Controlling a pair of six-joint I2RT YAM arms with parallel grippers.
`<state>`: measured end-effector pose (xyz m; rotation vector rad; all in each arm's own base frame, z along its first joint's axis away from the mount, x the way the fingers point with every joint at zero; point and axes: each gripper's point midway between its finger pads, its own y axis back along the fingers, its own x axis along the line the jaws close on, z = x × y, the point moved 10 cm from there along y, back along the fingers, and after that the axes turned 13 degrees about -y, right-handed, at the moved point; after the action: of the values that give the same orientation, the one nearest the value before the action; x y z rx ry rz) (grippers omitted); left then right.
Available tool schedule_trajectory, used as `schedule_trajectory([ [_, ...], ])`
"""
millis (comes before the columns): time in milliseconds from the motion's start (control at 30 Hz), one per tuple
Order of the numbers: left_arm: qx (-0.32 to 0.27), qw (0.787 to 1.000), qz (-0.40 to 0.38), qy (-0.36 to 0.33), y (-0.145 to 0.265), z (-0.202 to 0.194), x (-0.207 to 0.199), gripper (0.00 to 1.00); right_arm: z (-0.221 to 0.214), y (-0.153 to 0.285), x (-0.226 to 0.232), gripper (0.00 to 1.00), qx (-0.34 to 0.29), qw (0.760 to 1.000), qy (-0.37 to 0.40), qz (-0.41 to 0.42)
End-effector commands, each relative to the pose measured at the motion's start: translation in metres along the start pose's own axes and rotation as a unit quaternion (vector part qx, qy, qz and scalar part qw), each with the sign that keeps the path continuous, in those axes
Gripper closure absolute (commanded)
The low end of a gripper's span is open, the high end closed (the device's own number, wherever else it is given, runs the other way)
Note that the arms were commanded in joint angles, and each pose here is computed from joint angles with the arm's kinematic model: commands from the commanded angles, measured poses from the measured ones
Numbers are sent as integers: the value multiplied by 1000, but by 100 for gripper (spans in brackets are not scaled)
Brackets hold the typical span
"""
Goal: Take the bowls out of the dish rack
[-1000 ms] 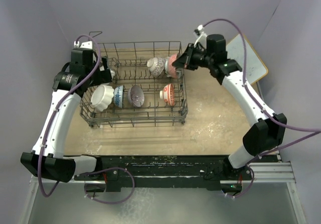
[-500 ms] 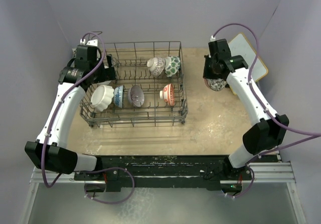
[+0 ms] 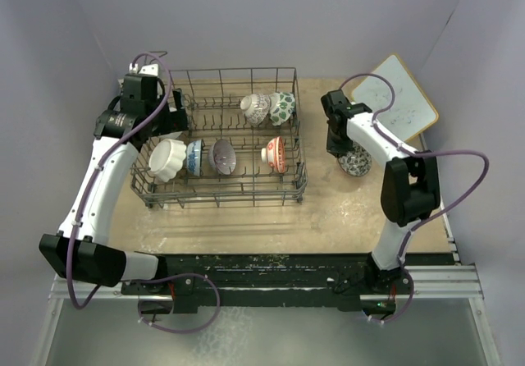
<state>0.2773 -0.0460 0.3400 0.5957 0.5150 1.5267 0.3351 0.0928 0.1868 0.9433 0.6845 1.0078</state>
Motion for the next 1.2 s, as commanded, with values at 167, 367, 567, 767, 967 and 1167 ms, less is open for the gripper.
schedule_trajectory([
  [167, -29, 999, 19, -8, 15, 1, 6, 0, 4, -22, 5, 93, -35, 998, -24, -37],
  [367, -33, 999, 26, -9, 19, 1, 8, 0, 11, -5, 5, 68, -55, 998, -35, -15],
  [567, -38, 999, 17, -1, 21, 2, 6, 0, 26, 44, -2, 64, -90, 993, -62, 41],
  [767, -34, 999, 12, 5, 21, -1, 5, 0, 37, 113, -6, 57, -144, 968, -105, 179],
  [967, -35, 999, 8, 15, 26, -6, 5, 0, 43, 157, 19, 41, -140, 899, -98, 404],
  [1167, -42, 998, -24, 36, 30, -3, -1, 1, 30, 148, 58, 36, -75, 870, -75, 481],
])
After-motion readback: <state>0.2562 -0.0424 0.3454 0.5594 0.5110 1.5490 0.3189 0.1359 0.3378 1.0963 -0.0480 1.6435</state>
